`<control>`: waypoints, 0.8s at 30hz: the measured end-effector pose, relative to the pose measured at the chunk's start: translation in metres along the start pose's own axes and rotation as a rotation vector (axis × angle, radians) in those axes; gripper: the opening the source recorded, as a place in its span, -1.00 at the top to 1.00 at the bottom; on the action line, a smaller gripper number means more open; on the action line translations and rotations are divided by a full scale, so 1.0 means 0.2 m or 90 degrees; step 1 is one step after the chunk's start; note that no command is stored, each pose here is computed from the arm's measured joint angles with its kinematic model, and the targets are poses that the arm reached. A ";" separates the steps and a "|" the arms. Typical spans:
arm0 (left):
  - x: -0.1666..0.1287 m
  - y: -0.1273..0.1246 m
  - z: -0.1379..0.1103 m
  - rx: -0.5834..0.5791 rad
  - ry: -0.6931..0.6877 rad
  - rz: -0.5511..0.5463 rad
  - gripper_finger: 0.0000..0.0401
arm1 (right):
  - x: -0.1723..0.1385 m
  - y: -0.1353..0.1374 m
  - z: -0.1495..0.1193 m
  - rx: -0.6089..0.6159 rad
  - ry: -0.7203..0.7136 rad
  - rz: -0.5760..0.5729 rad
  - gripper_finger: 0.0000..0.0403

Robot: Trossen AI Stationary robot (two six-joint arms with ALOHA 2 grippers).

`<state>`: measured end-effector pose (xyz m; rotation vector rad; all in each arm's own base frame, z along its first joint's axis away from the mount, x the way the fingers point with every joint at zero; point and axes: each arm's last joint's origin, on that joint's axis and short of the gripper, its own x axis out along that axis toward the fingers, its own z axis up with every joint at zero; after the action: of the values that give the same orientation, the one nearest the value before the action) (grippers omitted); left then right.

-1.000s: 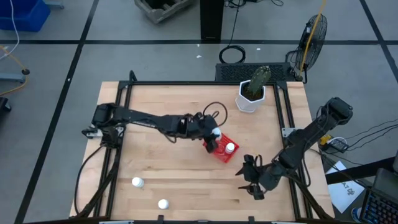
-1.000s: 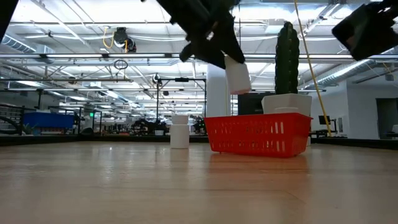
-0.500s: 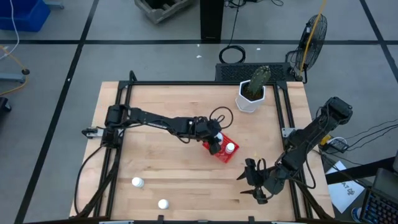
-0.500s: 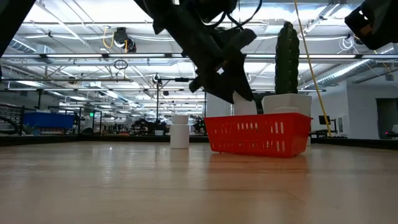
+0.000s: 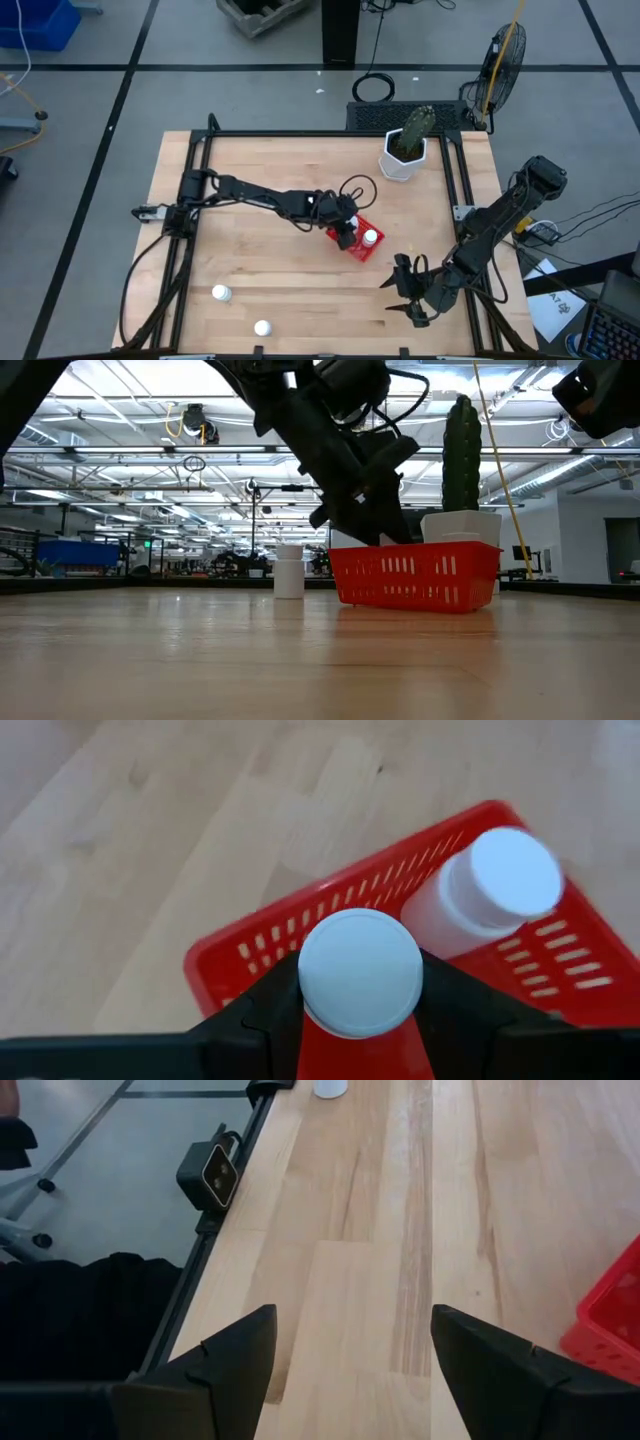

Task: Pick and place pill bottles into a basket
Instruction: Put the white pill bottle into the red bin

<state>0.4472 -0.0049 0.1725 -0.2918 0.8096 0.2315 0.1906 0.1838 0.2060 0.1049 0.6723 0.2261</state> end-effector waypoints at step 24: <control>0.00 -0.05 0.00 -0.005 -0.018 -0.024 -0.07 | 0.01 -0.02 -0.05 0.008 0.014 -0.008 -0.27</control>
<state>0.4502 -0.0139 0.1738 -0.3096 0.7753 0.2027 0.1869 0.1811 0.1973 0.1102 0.6956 0.2106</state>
